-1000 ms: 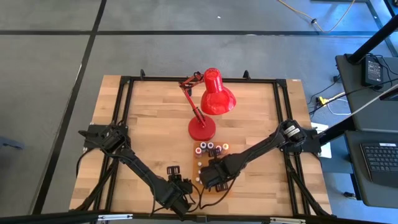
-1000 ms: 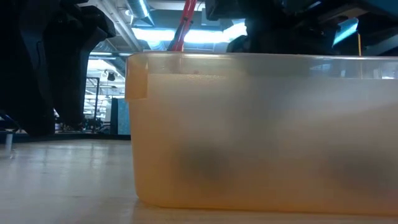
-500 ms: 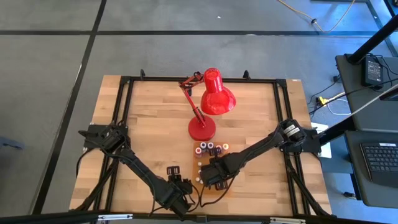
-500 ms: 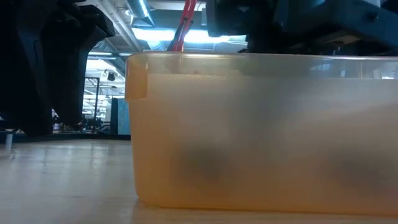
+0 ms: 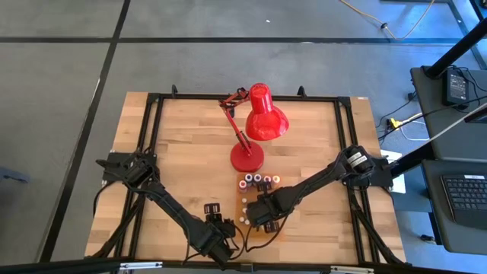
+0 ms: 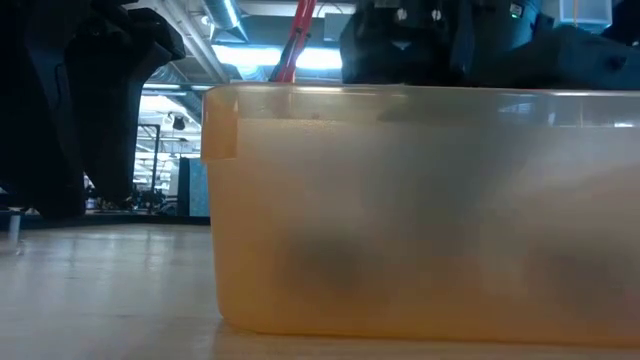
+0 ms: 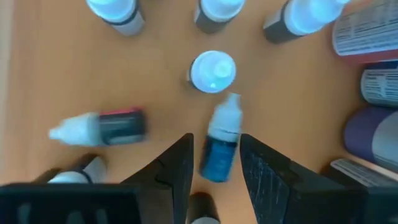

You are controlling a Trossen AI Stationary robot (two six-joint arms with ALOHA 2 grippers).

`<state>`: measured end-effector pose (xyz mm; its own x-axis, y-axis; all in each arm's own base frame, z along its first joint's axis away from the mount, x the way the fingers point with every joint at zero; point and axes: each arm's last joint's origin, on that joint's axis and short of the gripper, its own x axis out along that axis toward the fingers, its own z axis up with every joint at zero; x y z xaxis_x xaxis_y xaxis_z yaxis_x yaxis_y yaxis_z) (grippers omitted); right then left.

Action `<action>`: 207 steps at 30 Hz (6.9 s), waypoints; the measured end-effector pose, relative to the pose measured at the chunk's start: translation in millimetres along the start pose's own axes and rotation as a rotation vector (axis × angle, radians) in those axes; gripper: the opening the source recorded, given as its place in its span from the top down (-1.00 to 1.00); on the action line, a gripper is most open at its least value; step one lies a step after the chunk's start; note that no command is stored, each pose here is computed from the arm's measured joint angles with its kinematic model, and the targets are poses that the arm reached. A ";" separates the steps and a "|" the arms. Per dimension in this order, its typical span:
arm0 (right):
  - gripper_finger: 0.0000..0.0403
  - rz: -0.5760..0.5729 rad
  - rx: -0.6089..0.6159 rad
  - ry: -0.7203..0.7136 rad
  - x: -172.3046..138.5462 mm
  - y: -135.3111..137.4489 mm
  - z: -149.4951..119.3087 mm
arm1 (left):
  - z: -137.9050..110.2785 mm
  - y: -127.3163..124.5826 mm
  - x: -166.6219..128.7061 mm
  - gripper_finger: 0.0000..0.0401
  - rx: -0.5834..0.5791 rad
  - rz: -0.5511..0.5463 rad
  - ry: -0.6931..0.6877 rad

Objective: Pick & Place food coloring
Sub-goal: Adjust the light blue food coloring bottle in the orange bin

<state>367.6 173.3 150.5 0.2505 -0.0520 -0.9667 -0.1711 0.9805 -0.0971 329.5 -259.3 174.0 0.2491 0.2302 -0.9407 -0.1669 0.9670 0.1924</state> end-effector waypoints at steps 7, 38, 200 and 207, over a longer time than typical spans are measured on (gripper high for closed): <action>0.34 -0.025 0.005 -0.009 1.3 -1.5 -0.1 | 1.2 1.2 0.6 0.15 -0.004 0.001 0.001; 0.34 0.015 -0.150 -0.002 9.6 -1.0 -5.0 | 1.4 1.3 0.6 0.18 -0.004 0.006 -0.005; -0.12 -0.159 0.286 -0.234 -104.0 -20.0 -81.1 | 104.5 123.0 10.2 0.75 0.269 -0.261 -0.256; -0.12 -0.161 0.280 -0.211 -96.8 -19.5 -86.6 | 111.5 120.1 29.7 0.75 0.269 -0.246 -0.216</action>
<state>264.2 142.9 225.5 0.4488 -0.1984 -0.8713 0.1465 0.9782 -0.1473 423.2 -124.1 200.3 0.4497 -0.0215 -0.8929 0.1702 0.9835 0.0621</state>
